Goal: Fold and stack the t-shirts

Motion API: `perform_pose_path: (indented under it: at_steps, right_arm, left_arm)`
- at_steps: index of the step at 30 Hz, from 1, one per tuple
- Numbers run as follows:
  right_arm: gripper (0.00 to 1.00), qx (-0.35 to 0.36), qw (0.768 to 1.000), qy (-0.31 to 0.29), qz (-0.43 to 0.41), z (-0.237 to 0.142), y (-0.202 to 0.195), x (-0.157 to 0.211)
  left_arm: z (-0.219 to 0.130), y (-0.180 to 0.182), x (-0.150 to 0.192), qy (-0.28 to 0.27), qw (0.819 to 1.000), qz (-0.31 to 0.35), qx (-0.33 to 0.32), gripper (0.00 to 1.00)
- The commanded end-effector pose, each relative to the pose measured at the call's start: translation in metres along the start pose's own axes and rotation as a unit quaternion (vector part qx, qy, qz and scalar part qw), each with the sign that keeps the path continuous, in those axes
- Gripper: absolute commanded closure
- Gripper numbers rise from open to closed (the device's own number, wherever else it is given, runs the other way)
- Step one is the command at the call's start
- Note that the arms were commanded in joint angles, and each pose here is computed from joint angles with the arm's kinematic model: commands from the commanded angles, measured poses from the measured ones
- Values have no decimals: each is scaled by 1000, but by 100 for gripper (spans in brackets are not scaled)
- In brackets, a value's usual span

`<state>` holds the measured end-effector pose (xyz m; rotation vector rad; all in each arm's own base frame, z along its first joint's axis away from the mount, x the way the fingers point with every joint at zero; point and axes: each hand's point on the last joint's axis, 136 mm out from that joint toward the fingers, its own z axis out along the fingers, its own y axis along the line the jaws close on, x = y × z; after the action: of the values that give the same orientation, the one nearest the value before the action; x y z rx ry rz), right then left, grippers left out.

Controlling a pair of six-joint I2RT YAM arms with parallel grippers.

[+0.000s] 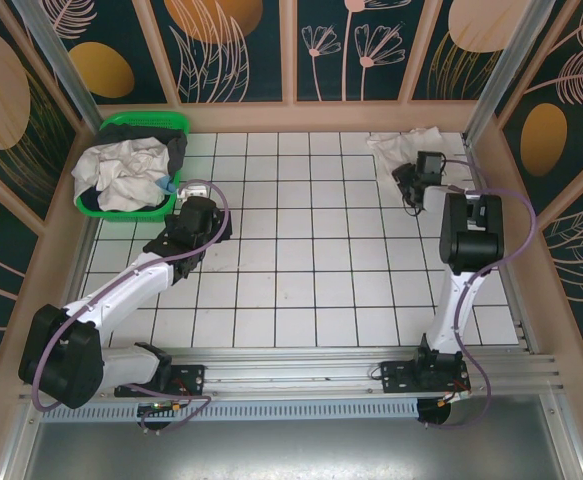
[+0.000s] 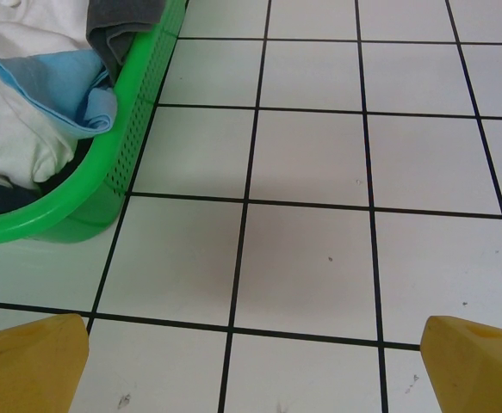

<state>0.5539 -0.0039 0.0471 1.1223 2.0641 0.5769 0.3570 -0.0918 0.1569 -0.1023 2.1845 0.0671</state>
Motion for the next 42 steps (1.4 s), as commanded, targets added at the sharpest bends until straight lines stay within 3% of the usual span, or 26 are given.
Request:
perform_pose_path:
  at_steps: [1, 7, 14, 16, 22, 28, 37, 42]
  right_arm:
    - [45, -3, 996, -38, 83, 13, 11, 8]
    - [44, -29, 992, -81, 89, 7, 40, 8]
    - [41, 48, 980, -141, -130, -43, 56, -45]
    - [41, 59, 974, -118, -186, -35, 47, -59]
    - [45, 75, 968, -24, -240, 10, 15, -80]
    - [51, 96, 966, 6, -238, 30, -9, -88]
    - [54, 173, 971, -18, -161, 11, -79, -131]
    - [52, 130, 981, -26, -142, -1, -75, -137]
  left_arm:
    - [1, 1, -6, -7, 1000, 6, -2, 1]
    - [0, 1, -5, -6, 1000, 10, -2, 1]
    - [-1, -3, -13, -13, 1000, 11, 5, 1]
    - [0, -5, -15, -15, 1000, 8, 9, 1]
    - [5, -7, -12, -9, 1000, 4, 9, 1]
    - [4, -5, -12, -7, 1000, 4, 5, 2]
    - [2, 0, -9, -5, 1000, 5, -5, 1]
    - [3, -2, -9, -5, 1000, 3, -1, 1]
